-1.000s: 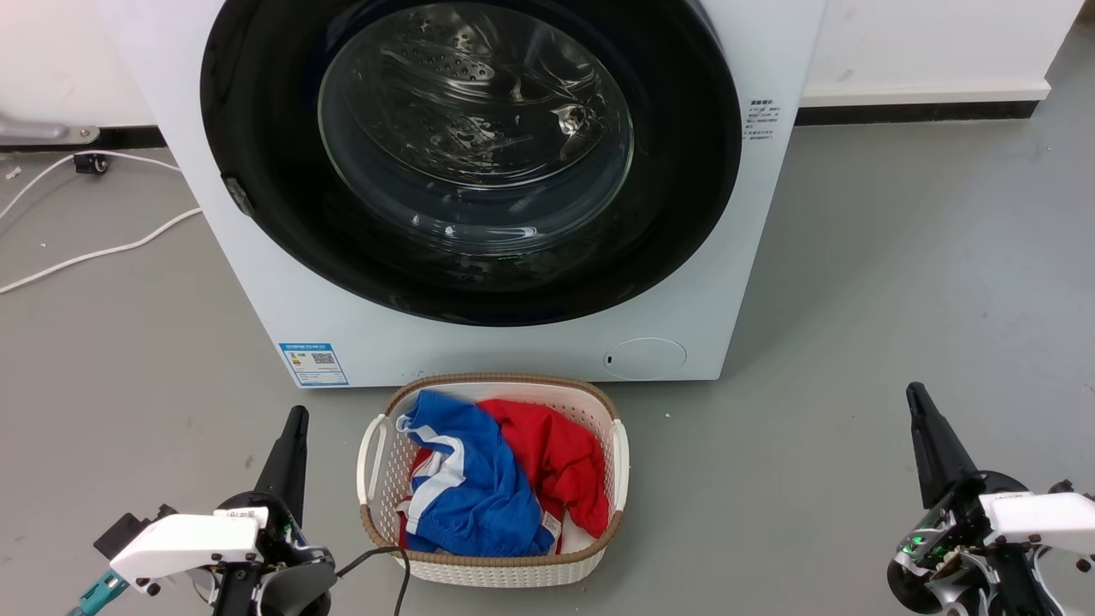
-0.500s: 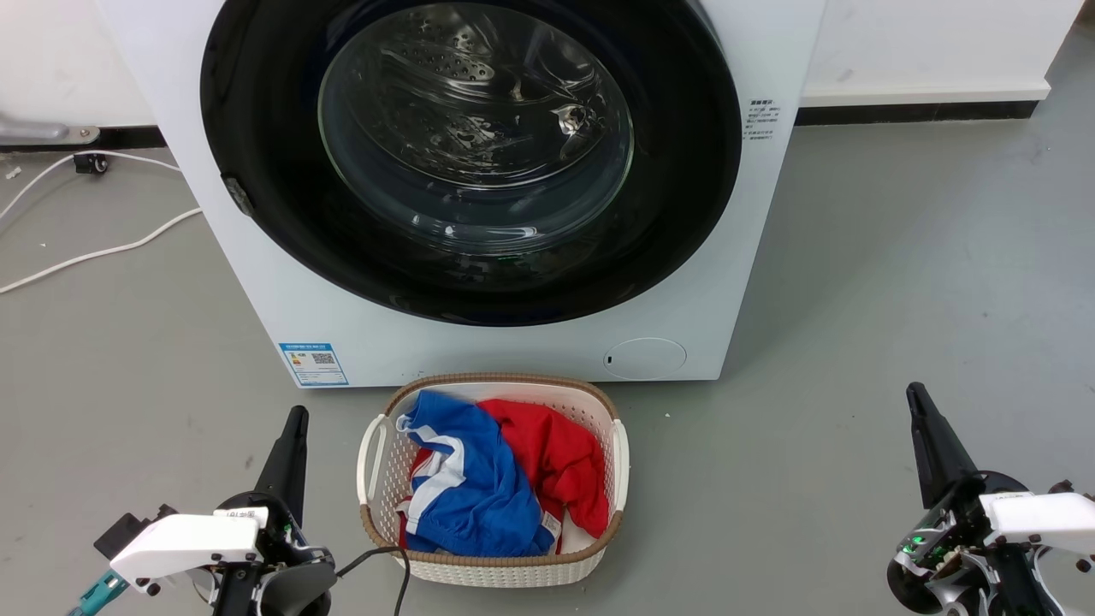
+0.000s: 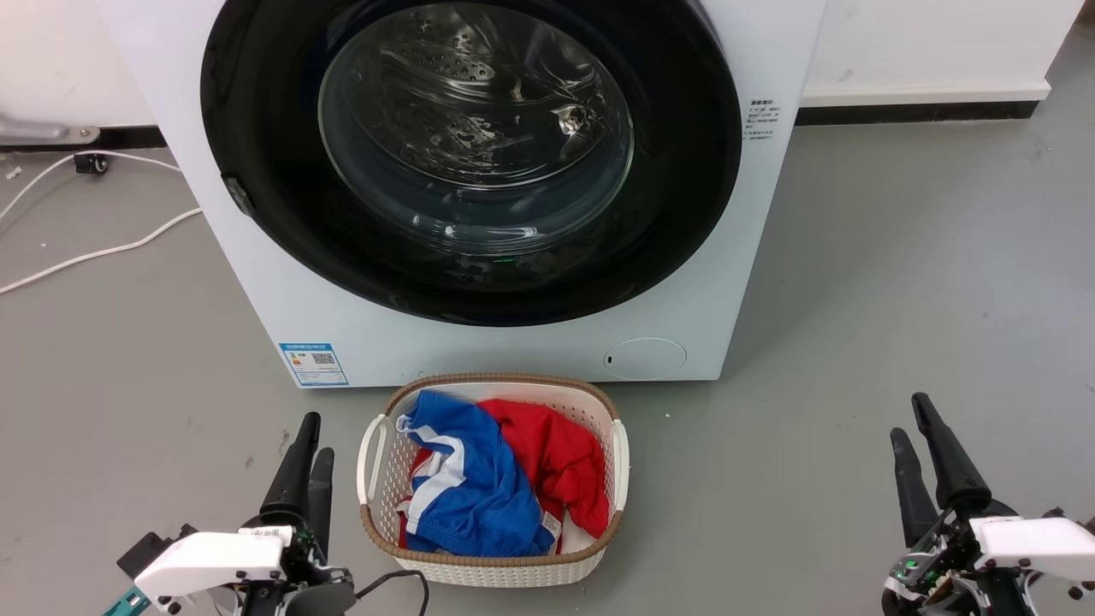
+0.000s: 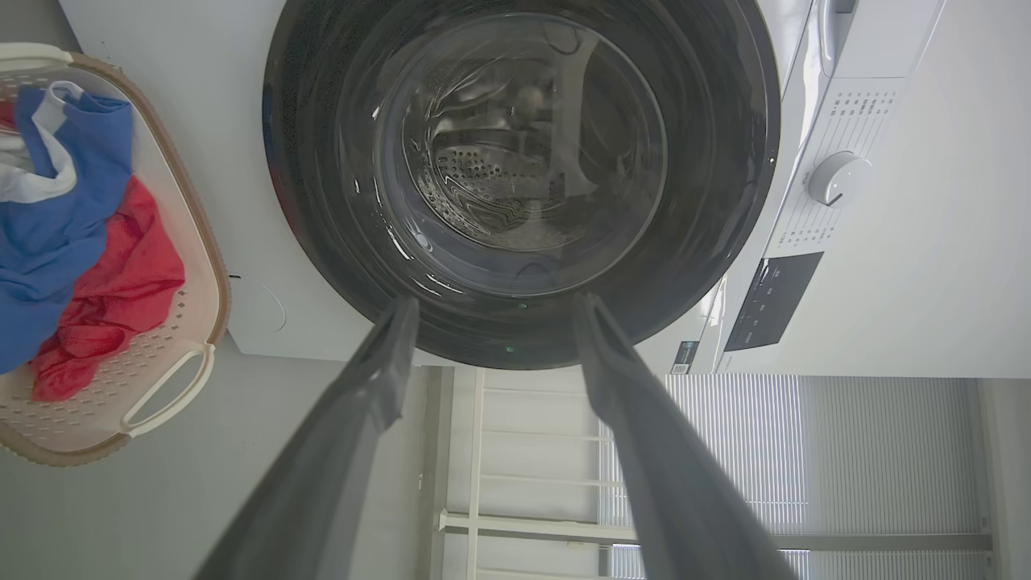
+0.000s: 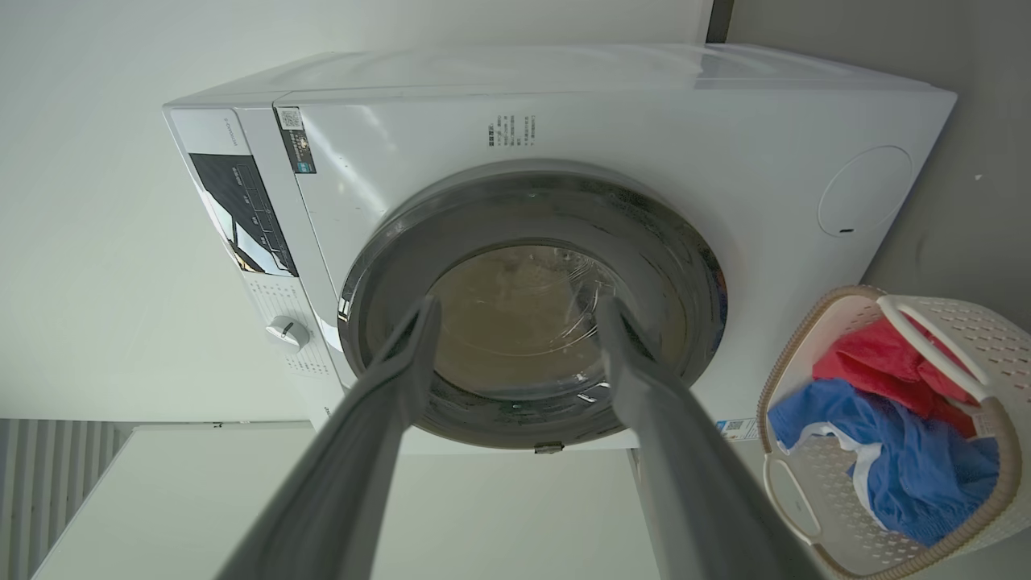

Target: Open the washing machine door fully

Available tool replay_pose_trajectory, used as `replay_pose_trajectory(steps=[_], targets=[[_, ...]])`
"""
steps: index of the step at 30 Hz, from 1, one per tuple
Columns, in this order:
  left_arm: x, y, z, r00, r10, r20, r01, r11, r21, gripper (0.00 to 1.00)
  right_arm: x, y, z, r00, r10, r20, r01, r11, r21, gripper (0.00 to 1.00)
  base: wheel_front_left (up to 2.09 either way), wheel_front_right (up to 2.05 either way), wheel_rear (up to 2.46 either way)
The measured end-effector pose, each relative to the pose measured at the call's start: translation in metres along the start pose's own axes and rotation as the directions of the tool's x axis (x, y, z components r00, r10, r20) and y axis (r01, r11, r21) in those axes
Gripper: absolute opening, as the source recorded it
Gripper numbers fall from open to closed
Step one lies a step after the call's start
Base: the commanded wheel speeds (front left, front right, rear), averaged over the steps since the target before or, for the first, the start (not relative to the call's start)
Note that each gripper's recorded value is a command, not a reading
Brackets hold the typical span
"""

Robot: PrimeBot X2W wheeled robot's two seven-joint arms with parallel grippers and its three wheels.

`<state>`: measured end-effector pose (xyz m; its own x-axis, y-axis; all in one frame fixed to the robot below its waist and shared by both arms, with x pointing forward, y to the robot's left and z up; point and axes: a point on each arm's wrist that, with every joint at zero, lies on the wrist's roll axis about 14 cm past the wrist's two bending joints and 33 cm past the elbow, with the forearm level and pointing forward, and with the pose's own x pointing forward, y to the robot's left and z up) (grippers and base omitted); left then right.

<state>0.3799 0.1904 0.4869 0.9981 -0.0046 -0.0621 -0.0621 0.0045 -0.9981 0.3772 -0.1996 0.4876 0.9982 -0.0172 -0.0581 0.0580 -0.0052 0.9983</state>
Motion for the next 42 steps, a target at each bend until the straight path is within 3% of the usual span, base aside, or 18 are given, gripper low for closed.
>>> replay_pose_trajectory(steps=[13, 26, 34, 42], targets=[[0.003, -0.017, -0.011, 0.999, -0.052, -0.005, 0.052, 0.997, 0.054, 1.00, -0.001, 0.011, -0.004, 0.999, 0.036, 0.008, -0.036, 0.998, -0.043, 1.00, 0.00, 0.00, 0.00], [0.003, -0.030, -0.015, 0.995, -0.096, -0.004, 0.093, 0.957, 0.275, 1.00, -0.003, 0.020, -0.005, 0.998, 0.066, 0.008, -0.063, 0.977, -0.206, 1.00, 0.00, 0.00, 0.00], [0.003, -0.036, -0.017, 0.993, -0.119, -0.012, 0.111, 0.876, 0.469, 1.00, -0.003, 0.025, -0.005, 0.996, 0.086, 0.003, -0.079, 0.926, -0.368, 1.00, 0.00, 0.00, 0.00], [0.001, -0.035, -0.019, 0.993, -0.119, -0.024, 0.103, 0.717, 0.690, 1.00, -0.004, 0.031, -0.005, 0.995, 0.096, -0.025, -0.091, 0.784, -0.614, 1.00, 0.00, 0.00, 0.00]])
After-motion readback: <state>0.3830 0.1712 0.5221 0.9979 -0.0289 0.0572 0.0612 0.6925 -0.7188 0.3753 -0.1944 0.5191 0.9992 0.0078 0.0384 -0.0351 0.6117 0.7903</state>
